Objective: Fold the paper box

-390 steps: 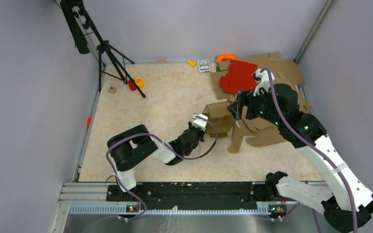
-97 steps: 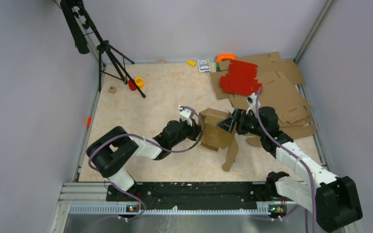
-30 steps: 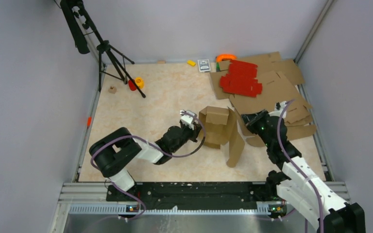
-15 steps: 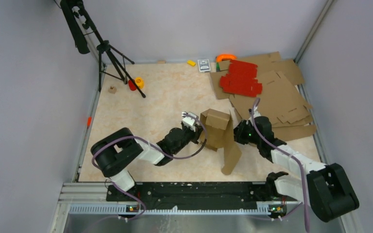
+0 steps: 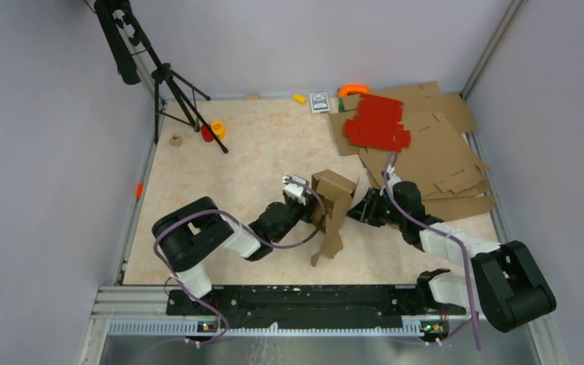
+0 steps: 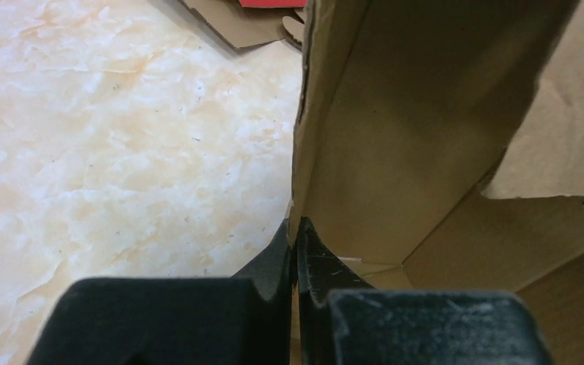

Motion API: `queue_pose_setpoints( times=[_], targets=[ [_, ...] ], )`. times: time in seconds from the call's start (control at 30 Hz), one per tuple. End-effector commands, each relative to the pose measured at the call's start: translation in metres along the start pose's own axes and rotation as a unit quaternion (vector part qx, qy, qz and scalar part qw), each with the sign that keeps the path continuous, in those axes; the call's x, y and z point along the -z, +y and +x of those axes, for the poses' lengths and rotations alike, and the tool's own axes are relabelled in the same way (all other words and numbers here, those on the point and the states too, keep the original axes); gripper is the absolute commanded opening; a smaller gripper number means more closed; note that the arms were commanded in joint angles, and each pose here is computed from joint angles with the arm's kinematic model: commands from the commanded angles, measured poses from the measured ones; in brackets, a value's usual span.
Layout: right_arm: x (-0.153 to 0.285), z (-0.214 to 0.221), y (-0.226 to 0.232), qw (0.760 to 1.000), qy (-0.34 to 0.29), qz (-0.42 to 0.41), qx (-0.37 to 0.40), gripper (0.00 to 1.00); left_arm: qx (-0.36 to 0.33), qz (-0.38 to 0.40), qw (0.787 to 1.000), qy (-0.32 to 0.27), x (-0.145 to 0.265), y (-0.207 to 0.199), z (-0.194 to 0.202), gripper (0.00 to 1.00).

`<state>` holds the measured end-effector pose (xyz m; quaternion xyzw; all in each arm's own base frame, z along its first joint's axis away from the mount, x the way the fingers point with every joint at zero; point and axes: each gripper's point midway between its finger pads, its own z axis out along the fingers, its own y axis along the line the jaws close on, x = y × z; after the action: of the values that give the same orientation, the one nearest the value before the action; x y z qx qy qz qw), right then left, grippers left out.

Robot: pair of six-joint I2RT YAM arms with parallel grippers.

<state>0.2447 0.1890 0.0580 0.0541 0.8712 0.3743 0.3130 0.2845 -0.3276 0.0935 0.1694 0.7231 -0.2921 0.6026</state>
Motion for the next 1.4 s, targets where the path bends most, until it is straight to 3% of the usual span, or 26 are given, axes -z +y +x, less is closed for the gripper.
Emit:
queue_pose_setpoints(
  times=[0.0,0.27,0.47,0.77,0.93,1.23,1.37],
  targets=[
    [-0.001,-0.017,0.027,0.997,-0.010,-0.050,0.063,0.42,0.018,0.023,0.998,-0.057,-0.004,-0.015,-0.024,0.00],
    [-0.022,-0.040,0.032,0.997,-0.027,-0.048,0.047,0.30,0.025,0.007,0.996,-0.087,-0.010,-0.011,-0.035,0.00],
    [-0.051,-0.067,0.045,0.996,-0.036,-0.073,0.026,0.25,0.062,-0.056,0.991,-0.101,-0.005,0.015,-0.027,0.00],
    [-0.088,-0.105,0.065,0.994,-0.039,-0.100,0.032,0.24,0.121,-0.137,0.975,-0.124,-0.002,0.043,-0.021,0.00],
    [-0.103,-0.113,0.068,0.993,-0.035,-0.099,0.045,0.23,0.100,-0.168,0.973,-0.125,-0.002,0.045,-0.024,0.00],
    [-0.107,-0.088,0.047,0.996,-0.017,-0.070,0.055,0.23,0.032,-0.216,0.968,-0.124,-0.011,0.024,-0.031,0.00],
    [-0.105,-0.081,0.034,0.997,-0.011,-0.056,0.057,0.23,0.036,-0.218,0.968,-0.119,-0.015,0.020,-0.027,0.00]
  ],
)
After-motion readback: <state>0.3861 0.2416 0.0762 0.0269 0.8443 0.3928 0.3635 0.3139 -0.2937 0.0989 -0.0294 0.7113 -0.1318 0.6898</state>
